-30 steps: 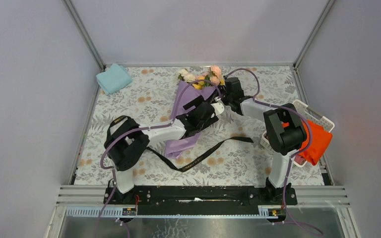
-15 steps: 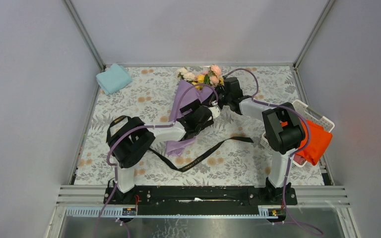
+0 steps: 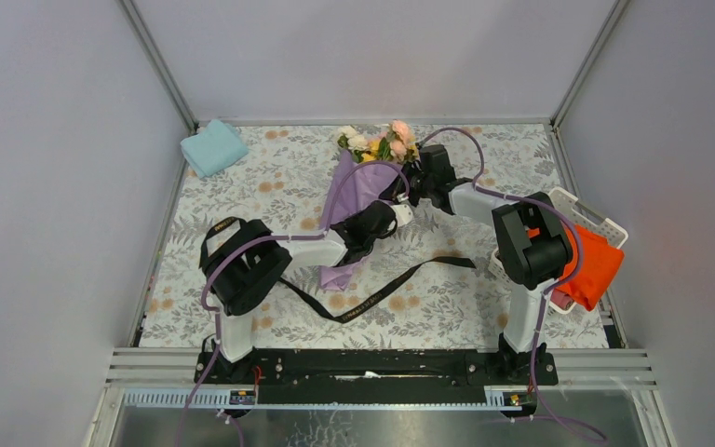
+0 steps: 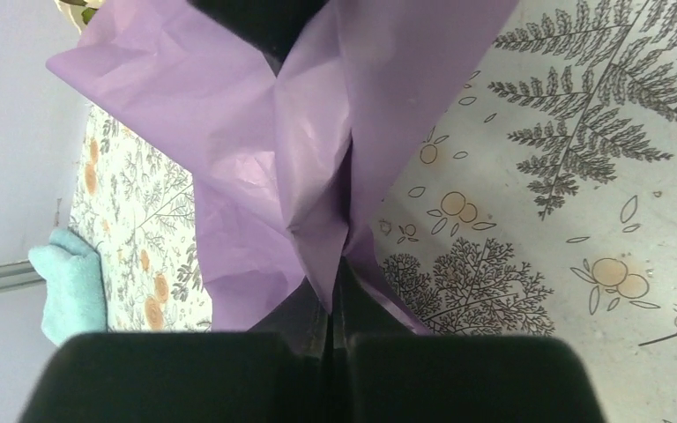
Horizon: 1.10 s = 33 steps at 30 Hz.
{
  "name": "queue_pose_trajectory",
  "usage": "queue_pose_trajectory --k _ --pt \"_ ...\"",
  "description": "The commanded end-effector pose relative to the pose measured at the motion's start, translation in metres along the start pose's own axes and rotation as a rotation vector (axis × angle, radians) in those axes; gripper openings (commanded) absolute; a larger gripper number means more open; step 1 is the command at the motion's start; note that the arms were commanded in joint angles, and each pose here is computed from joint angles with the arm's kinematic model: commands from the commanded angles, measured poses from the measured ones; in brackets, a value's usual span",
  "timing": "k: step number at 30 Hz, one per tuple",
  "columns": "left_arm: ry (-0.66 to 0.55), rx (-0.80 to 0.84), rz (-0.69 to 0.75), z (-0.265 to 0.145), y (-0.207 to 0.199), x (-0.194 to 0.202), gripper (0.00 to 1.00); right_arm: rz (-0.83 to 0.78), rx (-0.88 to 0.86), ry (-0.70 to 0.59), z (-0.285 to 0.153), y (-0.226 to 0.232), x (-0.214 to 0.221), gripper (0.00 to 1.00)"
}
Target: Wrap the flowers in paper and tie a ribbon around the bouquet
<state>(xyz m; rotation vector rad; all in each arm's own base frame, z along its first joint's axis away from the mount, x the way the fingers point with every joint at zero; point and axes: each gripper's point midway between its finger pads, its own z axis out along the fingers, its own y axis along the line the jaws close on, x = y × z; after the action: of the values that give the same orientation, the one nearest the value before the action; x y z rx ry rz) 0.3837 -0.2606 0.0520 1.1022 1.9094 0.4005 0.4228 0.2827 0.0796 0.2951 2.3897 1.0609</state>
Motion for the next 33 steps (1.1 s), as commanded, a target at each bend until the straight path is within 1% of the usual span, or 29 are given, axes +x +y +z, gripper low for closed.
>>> queue_pose_trajectory --k 1,4,6,8,11,13,15,17,19,23,26,29,31,33 --pt "0.012 0.005 -0.033 -0.001 0.004 0.006 0.00 -0.123 -0.027 0.025 -0.012 0.022 -0.007 0.11" --pt "0.026 0.025 -0.048 0.000 0.002 0.009 0.00 -0.213 0.045 0.051 -0.029 0.020 -0.013 0.34" --pt "0.038 0.037 -0.066 0.000 0.004 0.013 0.00 -0.273 0.114 0.035 -0.046 0.016 -0.023 0.46" --pt "0.044 0.052 -0.082 0.000 0.004 0.016 0.00 -0.314 0.187 -0.006 -0.067 0.009 -0.035 0.52" --pt "0.046 0.071 -0.088 -0.001 0.000 0.020 0.00 -0.330 0.292 -0.084 -0.103 -0.006 -0.051 0.59" --pt "0.049 0.082 -0.094 -0.002 -0.001 0.020 0.00 -0.340 0.384 -0.117 -0.124 -0.022 -0.052 0.62" --pt "0.050 0.090 -0.099 -0.003 -0.001 0.018 0.00 -0.337 0.467 -0.131 -0.141 -0.041 -0.043 0.63" --pt "0.036 0.088 -0.111 -0.006 0.003 0.012 0.00 -0.307 0.491 -0.115 -0.149 -0.058 -0.020 0.63" --pt "0.024 0.089 -0.122 -0.008 0.006 0.008 0.00 -0.270 0.497 -0.071 -0.152 -0.075 0.009 0.63" --pt "0.043 0.110 -0.116 -0.013 0.005 0.010 0.00 -0.270 0.559 0.006 -0.164 -0.098 0.060 0.64" --pt "0.054 0.127 -0.118 -0.015 0.003 0.011 0.00 -0.241 0.554 0.037 -0.170 -0.104 0.089 0.65" --pt "0.062 0.133 -0.119 -0.017 0.003 0.013 0.00 -0.210 0.524 0.032 -0.172 -0.104 0.105 0.65" --pt "0.062 0.135 -0.121 -0.018 0.002 0.014 0.00 -0.189 0.510 0.002 -0.174 -0.102 0.105 0.66" --pt "0.066 0.140 -0.126 -0.018 0.001 0.014 0.00 -0.159 0.486 -0.055 -0.172 -0.101 0.101 0.66"
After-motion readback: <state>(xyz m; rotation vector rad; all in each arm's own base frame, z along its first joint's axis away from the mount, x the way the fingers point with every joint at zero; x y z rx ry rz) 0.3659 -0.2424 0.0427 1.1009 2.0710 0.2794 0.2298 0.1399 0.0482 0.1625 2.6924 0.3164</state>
